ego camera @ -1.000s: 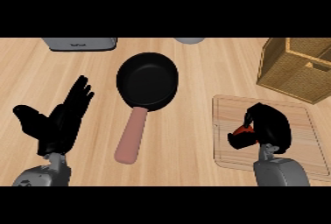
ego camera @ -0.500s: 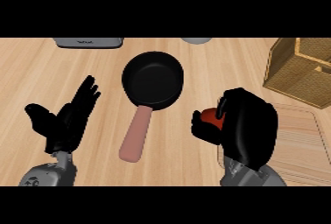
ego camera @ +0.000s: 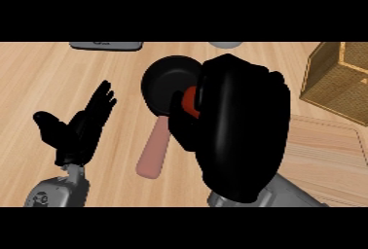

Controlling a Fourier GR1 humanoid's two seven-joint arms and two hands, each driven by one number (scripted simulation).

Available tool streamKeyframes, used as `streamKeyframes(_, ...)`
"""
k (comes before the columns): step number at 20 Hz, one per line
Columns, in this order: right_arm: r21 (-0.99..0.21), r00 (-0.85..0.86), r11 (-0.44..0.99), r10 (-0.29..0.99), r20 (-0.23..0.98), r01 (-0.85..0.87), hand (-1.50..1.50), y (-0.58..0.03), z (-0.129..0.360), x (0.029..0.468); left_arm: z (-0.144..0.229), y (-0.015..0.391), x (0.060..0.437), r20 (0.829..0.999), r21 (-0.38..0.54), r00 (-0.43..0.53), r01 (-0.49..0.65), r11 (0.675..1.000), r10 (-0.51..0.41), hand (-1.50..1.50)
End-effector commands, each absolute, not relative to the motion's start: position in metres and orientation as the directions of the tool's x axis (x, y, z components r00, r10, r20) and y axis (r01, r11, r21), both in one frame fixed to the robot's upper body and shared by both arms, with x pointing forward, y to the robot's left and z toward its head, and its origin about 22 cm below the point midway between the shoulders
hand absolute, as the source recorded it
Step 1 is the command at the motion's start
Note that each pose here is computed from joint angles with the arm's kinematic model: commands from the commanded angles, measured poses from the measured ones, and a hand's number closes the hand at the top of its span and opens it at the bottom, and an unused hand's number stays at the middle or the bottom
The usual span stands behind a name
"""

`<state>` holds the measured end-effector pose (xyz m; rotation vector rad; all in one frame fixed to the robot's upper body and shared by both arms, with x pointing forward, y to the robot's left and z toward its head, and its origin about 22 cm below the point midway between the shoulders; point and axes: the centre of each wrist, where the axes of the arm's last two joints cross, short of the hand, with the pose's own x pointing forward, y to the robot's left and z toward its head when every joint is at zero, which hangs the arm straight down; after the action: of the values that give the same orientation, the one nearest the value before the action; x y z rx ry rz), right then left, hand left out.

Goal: Pick the bell pepper from the cutting board and place it in the pot

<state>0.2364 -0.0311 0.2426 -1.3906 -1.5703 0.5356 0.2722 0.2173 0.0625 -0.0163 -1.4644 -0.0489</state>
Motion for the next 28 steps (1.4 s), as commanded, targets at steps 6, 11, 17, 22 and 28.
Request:
streamKeyframes(6,-0.834,0.317,0.258,0.838,0.444,0.487,1.50,-0.003,0.301,0.277,0.067,0.216,0.278,0.995,0.027,0.099,0.060,0.998,-0.033,0.00)
streamKeyframes(11,-0.866,0.376,0.270,0.817,0.438,0.422,1.50,-0.002,0.304,0.317,0.069,0.221,0.275,0.995,0.044,0.089,0.049,0.998,-0.048,0.00)
streamKeyframes(17,-0.884,0.396,0.266,0.818,0.418,0.384,1.50,0.007,0.288,0.359,0.064,0.199,0.282,0.995,0.020,0.097,0.057,0.998,-0.025,0.00)
streamKeyframes(22,-0.868,0.432,0.392,0.756,0.492,0.303,1.50,-0.001,0.264,0.379,0.069,0.206,0.282,0.997,0.017,0.070,0.079,0.997,-0.023,0.00)
streamKeyframes(28,-0.770,0.489,0.571,0.605,0.628,0.284,-1.50,-0.025,0.238,0.401,0.072,0.199,0.275,0.997,0.015,0.075,0.104,0.994,-0.023,0.00)
